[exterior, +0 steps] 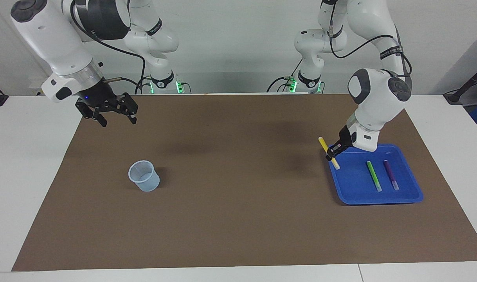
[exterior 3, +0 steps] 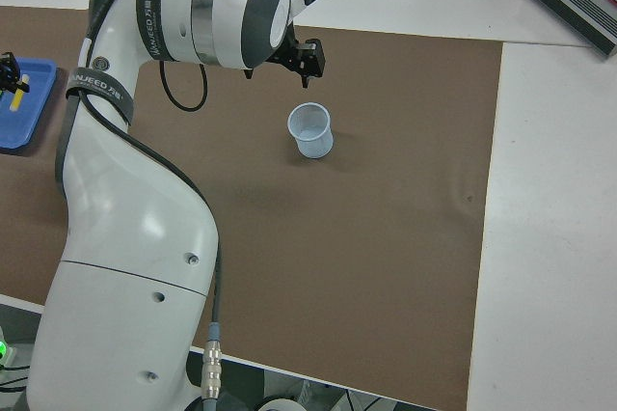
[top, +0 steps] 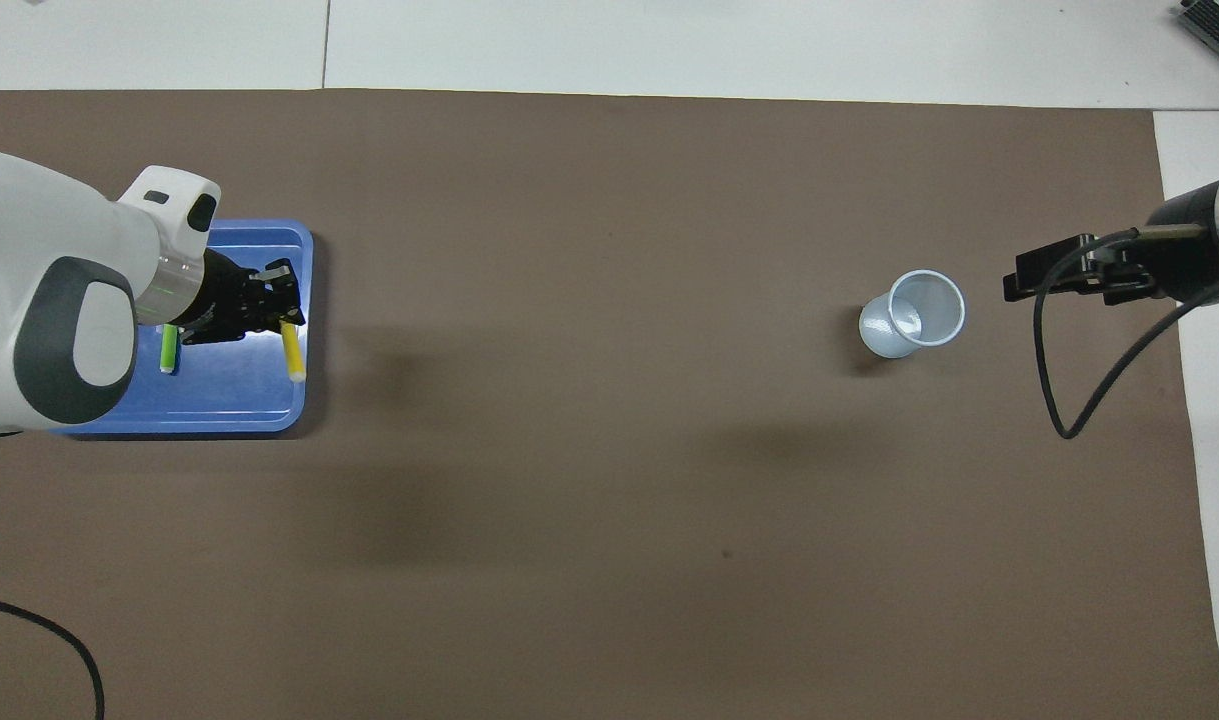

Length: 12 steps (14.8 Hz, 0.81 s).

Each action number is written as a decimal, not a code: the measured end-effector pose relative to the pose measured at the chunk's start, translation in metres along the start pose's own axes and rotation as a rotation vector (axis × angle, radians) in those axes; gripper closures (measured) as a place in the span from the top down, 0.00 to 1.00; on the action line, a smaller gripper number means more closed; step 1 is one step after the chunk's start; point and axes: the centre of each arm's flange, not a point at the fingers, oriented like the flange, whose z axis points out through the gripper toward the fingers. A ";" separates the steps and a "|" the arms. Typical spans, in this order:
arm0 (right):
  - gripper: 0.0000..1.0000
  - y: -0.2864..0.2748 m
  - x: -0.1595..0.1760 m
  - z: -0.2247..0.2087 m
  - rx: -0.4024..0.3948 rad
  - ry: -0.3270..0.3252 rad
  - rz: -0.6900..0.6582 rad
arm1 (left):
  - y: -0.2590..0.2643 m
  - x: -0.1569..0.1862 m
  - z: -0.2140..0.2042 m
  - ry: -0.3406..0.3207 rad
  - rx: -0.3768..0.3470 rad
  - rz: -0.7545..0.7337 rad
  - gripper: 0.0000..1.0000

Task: Right arm passes pens to left for tray arrangement
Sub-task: 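Lower the yellow pen into the blue tray and open the left gripper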

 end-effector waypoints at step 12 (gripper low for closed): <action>1.00 0.002 -0.001 0.000 0.000 -0.006 0.003 | -0.066 0.054 0.081 0.045 0.172 0.369 0.17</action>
